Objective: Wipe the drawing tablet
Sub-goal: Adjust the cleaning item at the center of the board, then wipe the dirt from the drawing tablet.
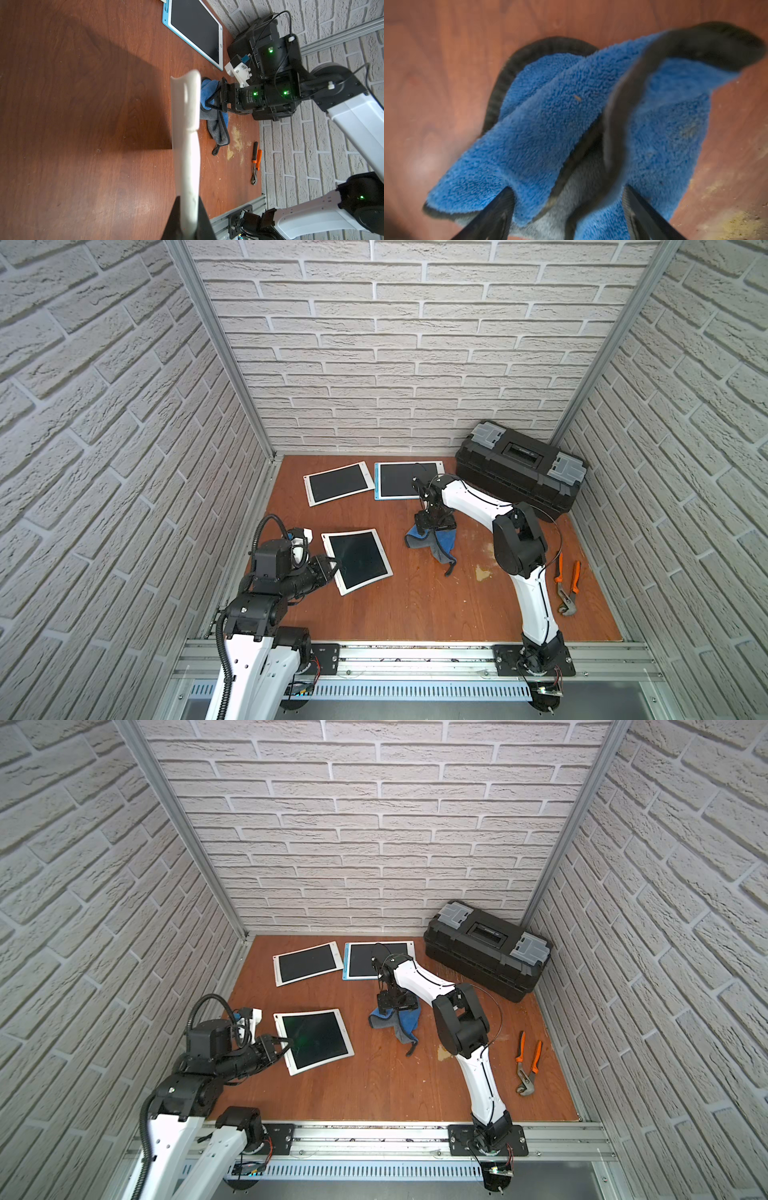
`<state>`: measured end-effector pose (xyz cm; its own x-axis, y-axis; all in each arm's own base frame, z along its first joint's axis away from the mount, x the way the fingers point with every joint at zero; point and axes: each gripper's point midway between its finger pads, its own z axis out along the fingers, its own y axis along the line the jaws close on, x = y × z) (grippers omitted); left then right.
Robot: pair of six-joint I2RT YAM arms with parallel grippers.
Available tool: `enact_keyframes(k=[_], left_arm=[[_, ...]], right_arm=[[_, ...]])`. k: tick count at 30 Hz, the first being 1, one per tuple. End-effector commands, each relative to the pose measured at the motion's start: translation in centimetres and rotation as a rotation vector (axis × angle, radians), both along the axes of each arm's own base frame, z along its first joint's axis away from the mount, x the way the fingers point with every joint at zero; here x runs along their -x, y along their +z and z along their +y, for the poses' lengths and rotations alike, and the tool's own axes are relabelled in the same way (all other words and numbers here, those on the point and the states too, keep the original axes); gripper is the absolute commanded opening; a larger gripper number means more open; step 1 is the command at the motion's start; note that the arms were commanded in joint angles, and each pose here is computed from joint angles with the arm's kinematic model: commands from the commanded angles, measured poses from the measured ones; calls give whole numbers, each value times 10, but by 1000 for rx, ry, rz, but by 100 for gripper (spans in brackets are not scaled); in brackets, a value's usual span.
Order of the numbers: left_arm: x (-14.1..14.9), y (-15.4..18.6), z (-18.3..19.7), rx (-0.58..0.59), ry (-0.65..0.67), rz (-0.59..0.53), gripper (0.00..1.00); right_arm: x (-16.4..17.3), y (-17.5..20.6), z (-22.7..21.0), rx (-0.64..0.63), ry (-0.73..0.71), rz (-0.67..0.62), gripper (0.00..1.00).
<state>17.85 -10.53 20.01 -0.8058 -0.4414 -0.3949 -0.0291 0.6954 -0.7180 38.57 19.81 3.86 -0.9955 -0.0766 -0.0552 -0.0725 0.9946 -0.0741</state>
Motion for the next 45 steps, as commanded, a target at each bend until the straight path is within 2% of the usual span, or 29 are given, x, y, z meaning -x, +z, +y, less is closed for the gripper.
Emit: enact_keyframes(k=[1, 5, 11, 12, 13, 15, 17, 23, 26, 29, 34, 37, 42, 45], left_arm=[[-5, 18, -1, 3, -13, -73, 0], [-7, 16, -3, 5, -21, -70, 0], [-5, 11, -3, 5, -27, -67, 0], [-5, 11, -3, 8, -26, -69, 0], [-5, 11, -3, 9, -27, -70, 0], [-4, 10, -4, 10, -30, -66, 0], [-4, 8, -5, 14, -36, -58, 0], [1, 1, -16, 98, -75, -44, 0], [2, 5, -28, 200, -109, -72, 0], [3, 5, -39, 297, -150, -70, 0], [7, -11, -47, 313, -181, -21, 0], [5, -29, -54, 314, -187, 46, 0], [2, -65, -61, 225, -173, 176, 0], [-2, -81, -61, 188, -154, 224, 0]], right_arm=[[-3, 7, -8, 54, -37, -25, 83], [14, -14, 3, -13, -38, 48, 80], [59, -25, 31, -227, -55, 130, 64], [66, -23, 37, -277, -57, 149, 55], [71, -20, 40, -311, -55, 159, 43], [71, -5, 40, -371, -61, 147, 13], [64, 21, 34, -427, -76, 101, 3], [36, 107, 6, -539, -100, -116, 2], [35, 140, -6, -515, -74, -215, 2], [39, 157, -14, -502, -67, -276, 2], [50, 152, -12, -535, -49, -278, 2], [57, 140, 1, -585, -32, -249, 2], [67, 111, 34, -614, 17, -195, 2], [69, 87, 51, -648, -3, -170, 2]])
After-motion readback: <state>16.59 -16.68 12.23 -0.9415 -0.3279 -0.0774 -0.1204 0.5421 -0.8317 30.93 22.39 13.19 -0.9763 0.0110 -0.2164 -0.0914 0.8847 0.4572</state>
